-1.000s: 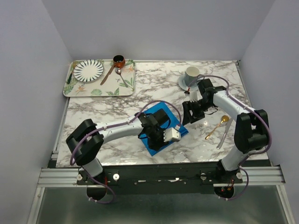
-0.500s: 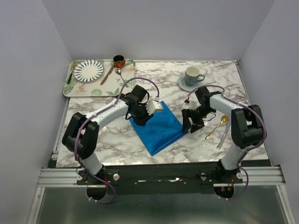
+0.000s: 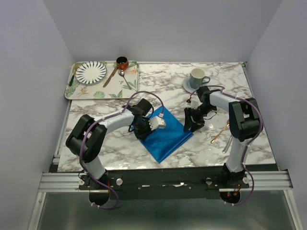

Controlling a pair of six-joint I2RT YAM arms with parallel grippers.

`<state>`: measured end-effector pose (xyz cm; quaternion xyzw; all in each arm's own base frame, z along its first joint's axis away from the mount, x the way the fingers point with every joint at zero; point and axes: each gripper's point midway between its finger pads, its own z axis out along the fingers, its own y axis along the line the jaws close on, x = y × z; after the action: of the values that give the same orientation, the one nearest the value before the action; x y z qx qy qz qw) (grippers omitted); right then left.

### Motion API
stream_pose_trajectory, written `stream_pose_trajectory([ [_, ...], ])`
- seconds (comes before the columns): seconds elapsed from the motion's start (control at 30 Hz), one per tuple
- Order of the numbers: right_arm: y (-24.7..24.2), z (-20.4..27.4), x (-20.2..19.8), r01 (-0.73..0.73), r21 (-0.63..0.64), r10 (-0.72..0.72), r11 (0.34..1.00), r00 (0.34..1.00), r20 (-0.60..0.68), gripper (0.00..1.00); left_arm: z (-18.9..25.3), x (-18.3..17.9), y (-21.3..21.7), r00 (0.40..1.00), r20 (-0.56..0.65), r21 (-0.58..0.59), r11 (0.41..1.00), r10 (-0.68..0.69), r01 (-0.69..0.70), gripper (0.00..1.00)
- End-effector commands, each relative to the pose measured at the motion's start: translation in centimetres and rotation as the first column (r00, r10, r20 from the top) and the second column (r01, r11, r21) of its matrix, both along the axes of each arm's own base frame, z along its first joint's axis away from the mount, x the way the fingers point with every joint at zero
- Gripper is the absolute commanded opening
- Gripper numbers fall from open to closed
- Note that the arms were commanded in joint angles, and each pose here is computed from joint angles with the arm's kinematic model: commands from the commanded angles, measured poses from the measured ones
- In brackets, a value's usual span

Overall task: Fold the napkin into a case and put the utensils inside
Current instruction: Rotate the lower triangle-folded napkin at the center of the board, then move the lower triangle-folded napkin to the center of the board.

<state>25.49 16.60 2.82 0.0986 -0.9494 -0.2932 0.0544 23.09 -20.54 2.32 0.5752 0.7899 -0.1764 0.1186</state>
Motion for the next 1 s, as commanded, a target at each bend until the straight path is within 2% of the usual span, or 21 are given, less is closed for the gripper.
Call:
stream_pose_trajectory([
  [0.0, 1.0, -0.7, 4.1, 0.006, 0.018, -0.008, 1.000, 0.997, 0.073, 0.58, 0.4, -5.8, -1.7, 0.988, -0.143, -0.029, 0.999, -0.050, 0.046, 0.21],
  [0.13, 1.8, 0.2, 5.9, 0.003, 0.050, -0.008, 0.999, 0.995, 0.101, 0.57, 1.6, -8.8, -4.4, 0.974, -0.220, -0.078, 0.996, -0.060, 0.044, 0.28],
  [0.2, 1.6, 1.0, 6.0, -0.011, 0.044, 0.006, 0.999, 0.993, 0.115, 0.59, 2.6, -7.9, -5.1, 0.975, -0.222, -0.085, 0.996, 0.011, -0.030, 0.32],
  [0.3, 0.7, 3.2, 5.9, -0.045, 0.020, 0.040, 0.999, 0.978, 0.204, 0.64, 4.7, -5.2, -5.4, 0.975, -0.200, -0.127, 0.984, 0.099, -0.126, 0.41],
  [0.47, -1.2, 4.7, 4.2, -0.034, -0.053, 0.047, 0.998, 0.961, 0.271, 0.70, 7.5, -0.2, -4.7, 0.975, -0.083, -0.204, 0.954, 0.208, -0.221, 0.43],
  [0.57, -1.6, 4.0, 3.0, 0.000, -0.069, 0.016, 0.998, 0.972, 0.234, 0.69, 7.7, 1.9, -3.6, 0.962, -0.041, -0.210, 0.939, 0.271, -0.273, 0.43],
  [0.7, -1.5, 1.9, 1.0, 0.033, -0.066, -0.025, 0.997, 0.993, 0.119, 0.68, 7.5, 3.1, -3.0, 0.947, -0.039, -0.221, 0.921, 0.319, -0.320, 0.44],
  [0.97, -0.5, 0.4, 2.0, 0.071, -0.044, -0.068, 0.996, 0.996, 0.059, 0.67, 7.3, 3.5, -1.9, 0.932, -0.051, -0.232, 0.904, 0.358, -0.360, 0.45],
])
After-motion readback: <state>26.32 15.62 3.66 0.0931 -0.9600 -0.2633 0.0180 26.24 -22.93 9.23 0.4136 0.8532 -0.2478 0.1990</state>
